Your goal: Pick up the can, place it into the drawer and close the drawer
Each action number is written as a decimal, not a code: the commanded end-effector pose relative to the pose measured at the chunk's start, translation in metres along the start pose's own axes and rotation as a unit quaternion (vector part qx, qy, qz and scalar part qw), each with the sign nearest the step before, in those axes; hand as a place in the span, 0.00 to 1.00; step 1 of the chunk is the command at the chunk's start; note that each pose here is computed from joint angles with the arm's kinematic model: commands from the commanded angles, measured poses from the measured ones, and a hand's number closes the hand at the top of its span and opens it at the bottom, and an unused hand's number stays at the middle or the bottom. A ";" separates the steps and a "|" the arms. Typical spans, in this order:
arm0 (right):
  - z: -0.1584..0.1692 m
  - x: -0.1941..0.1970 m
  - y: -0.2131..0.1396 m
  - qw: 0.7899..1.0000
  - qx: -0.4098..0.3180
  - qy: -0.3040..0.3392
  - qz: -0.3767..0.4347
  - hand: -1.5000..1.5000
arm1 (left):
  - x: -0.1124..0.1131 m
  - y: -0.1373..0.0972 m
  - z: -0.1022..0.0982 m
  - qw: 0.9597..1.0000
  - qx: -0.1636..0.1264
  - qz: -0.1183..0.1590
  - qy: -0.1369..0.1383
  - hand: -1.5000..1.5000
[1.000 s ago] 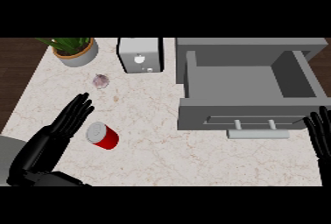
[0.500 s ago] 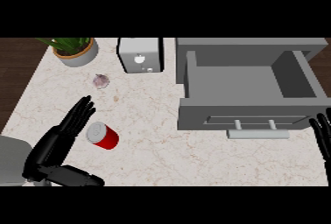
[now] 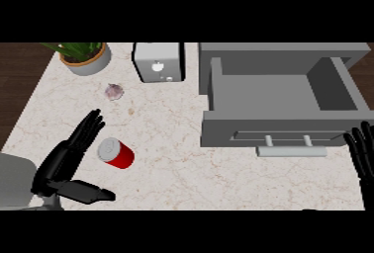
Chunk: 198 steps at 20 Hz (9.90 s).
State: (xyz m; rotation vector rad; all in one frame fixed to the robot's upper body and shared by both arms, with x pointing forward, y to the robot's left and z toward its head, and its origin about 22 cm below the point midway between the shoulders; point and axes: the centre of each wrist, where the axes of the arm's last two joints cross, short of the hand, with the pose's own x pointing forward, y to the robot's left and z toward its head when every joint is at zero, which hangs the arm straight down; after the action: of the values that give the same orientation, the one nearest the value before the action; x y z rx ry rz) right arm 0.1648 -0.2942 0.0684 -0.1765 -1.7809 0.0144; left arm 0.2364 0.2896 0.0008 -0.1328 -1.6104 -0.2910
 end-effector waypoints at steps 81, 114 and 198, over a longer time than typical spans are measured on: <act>0.015 0.031 -0.018 1.000 -0.020 -0.018 -0.012 0.00 | -0.049 -0.005 -0.069 0.978 0.195 0.075 -0.022 1.00; 0.002 0.039 -0.023 0.999 -0.019 -0.024 -0.014 0.00 | 0.193 -0.169 -0.213 0.991 0.085 -0.002 -0.101 1.00; -0.039 0.082 0.018 0.948 0.053 -0.172 0.264 0.00 | 0.194 -0.225 -0.268 0.978 0.184 -0.046 -0.085 0.00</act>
State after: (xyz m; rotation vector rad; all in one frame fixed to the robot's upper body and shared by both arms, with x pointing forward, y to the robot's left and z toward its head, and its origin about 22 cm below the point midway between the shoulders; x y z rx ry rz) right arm 0.1832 -0.2791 0.1517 -0.4971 -2.0213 0.4705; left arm 0.4243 -0.0117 0.1721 0.2331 -1.7903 -0.0722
